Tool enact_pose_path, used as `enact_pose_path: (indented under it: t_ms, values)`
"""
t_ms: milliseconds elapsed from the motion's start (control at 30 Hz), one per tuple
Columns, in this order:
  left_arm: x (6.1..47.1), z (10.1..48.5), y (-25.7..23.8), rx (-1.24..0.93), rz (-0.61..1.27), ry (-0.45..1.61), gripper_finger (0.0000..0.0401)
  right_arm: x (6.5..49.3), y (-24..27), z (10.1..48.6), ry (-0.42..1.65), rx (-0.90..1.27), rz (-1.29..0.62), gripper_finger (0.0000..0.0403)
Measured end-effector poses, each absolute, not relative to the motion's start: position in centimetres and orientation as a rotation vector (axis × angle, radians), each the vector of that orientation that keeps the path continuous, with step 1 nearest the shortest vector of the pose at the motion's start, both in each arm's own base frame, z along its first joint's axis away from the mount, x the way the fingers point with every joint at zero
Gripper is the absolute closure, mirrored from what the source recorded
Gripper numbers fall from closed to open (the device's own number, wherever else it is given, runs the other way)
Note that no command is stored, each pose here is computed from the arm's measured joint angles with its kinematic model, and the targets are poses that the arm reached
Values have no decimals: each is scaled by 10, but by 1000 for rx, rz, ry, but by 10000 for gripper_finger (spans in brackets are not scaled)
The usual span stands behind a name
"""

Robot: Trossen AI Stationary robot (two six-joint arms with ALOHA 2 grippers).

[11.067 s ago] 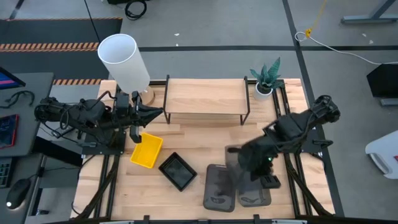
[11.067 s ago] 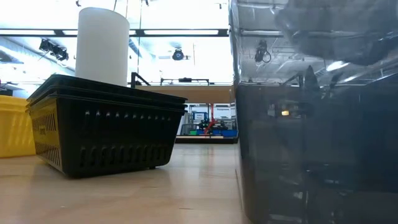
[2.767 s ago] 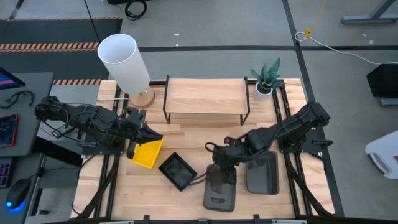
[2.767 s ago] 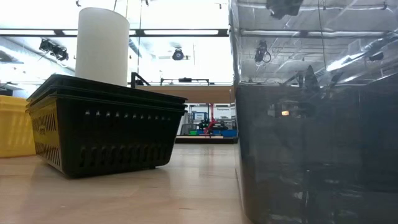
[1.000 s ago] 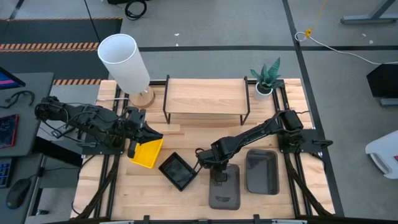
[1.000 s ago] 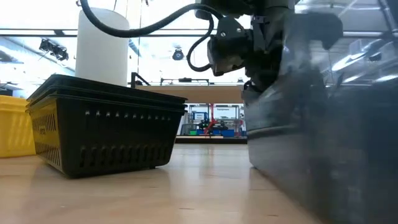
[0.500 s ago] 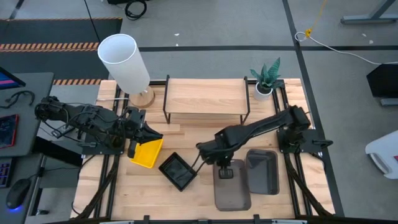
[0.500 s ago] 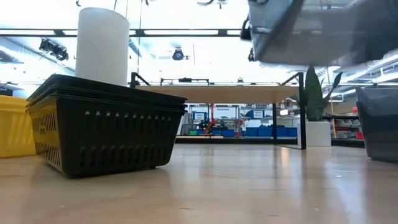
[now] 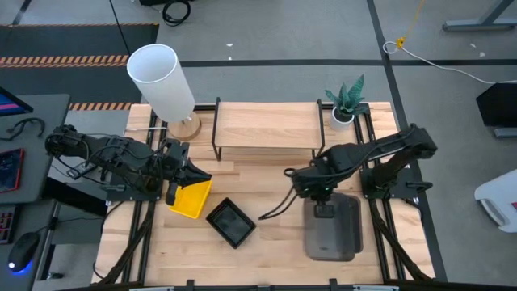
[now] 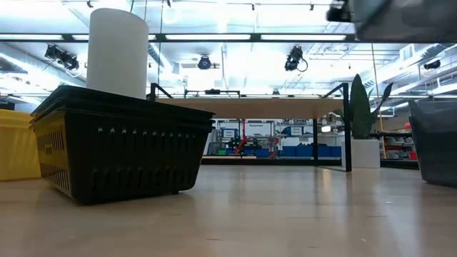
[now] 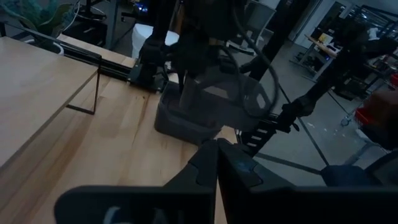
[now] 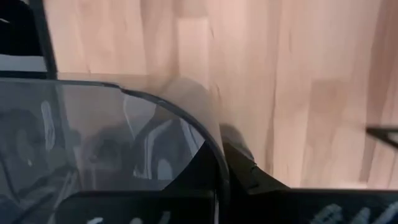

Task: Stack baskets on shelf by color
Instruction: Stack the left transparent black bin on the transparent black bin on the table

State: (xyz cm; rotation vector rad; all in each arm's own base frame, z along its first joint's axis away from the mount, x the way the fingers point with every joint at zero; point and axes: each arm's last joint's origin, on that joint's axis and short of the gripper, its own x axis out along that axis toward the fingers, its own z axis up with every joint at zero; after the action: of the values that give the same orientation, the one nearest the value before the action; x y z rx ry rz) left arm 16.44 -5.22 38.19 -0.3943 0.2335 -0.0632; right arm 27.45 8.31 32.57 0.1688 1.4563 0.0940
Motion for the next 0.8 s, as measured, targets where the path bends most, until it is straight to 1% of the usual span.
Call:
enact_pose_path:
  t_ms: [200,400,633,800]
  values:
    - [164,382,-52,-394,-63,233,379,239,71,314,1490,186,56,397]
    - [165,382,-52,-394,-53,230,386,217,63,298,1531,183,23,397]
    - [165,382,-51,-393,-35,222,385,208,58,275,1583,181,-37,396]
    - [165,384,-51,-399,-38,204,379,211,59,264,1563,186,-29,396]
